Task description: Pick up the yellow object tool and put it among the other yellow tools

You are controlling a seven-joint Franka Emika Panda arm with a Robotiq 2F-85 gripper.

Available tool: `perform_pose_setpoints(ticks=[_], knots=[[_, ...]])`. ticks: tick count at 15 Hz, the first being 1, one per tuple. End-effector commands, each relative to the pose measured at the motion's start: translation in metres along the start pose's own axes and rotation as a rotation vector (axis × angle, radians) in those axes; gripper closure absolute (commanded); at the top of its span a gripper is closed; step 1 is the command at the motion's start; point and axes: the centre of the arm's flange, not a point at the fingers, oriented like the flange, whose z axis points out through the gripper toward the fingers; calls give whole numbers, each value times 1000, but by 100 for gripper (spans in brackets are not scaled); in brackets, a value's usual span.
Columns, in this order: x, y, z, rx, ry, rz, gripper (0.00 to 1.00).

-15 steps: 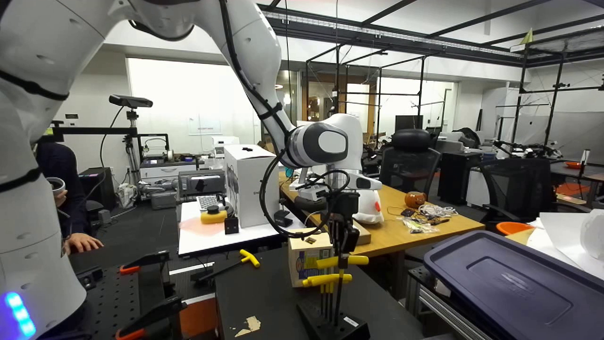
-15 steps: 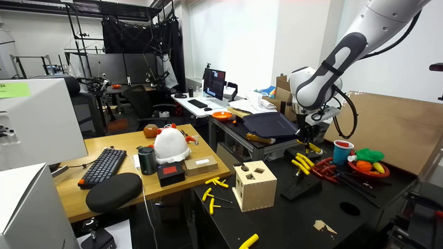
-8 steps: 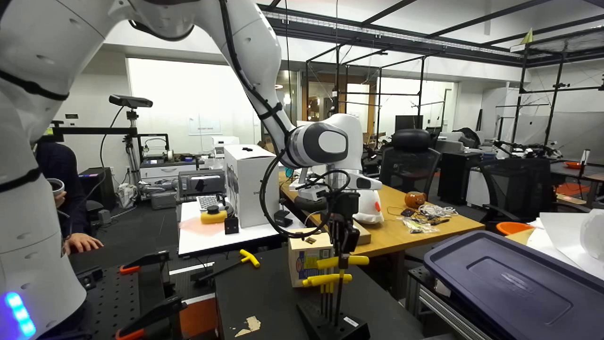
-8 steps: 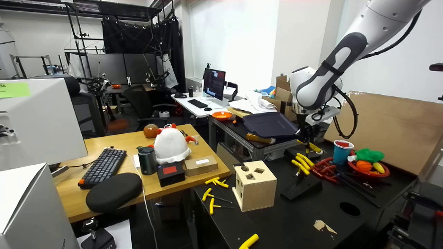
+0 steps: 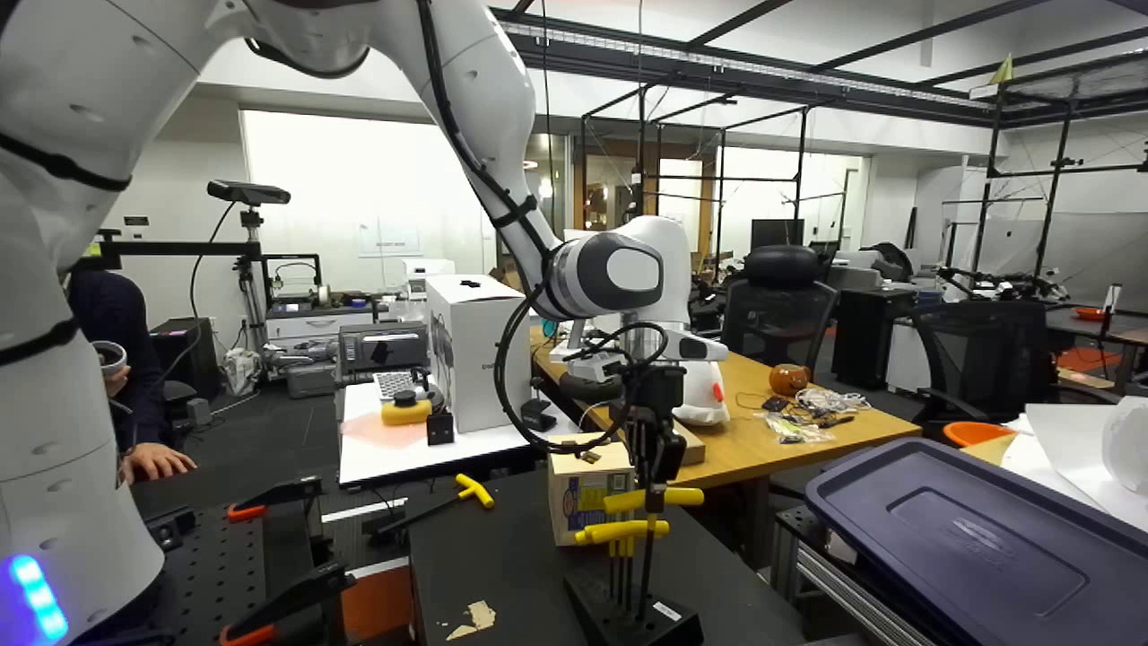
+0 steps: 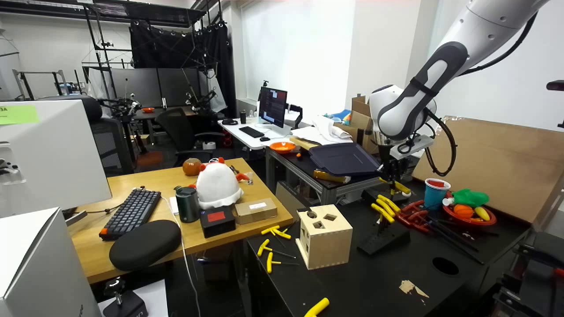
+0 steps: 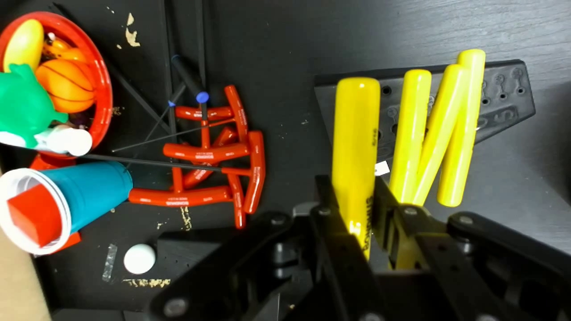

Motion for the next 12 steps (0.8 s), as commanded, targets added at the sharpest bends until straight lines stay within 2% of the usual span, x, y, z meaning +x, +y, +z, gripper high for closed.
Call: perform_pose_setpoints(ticks=[1, 12], knots=[[-2, 1, -7, -10, -12, -19, 94], [-5, -6, -4, 1, -20, -29, 94]])
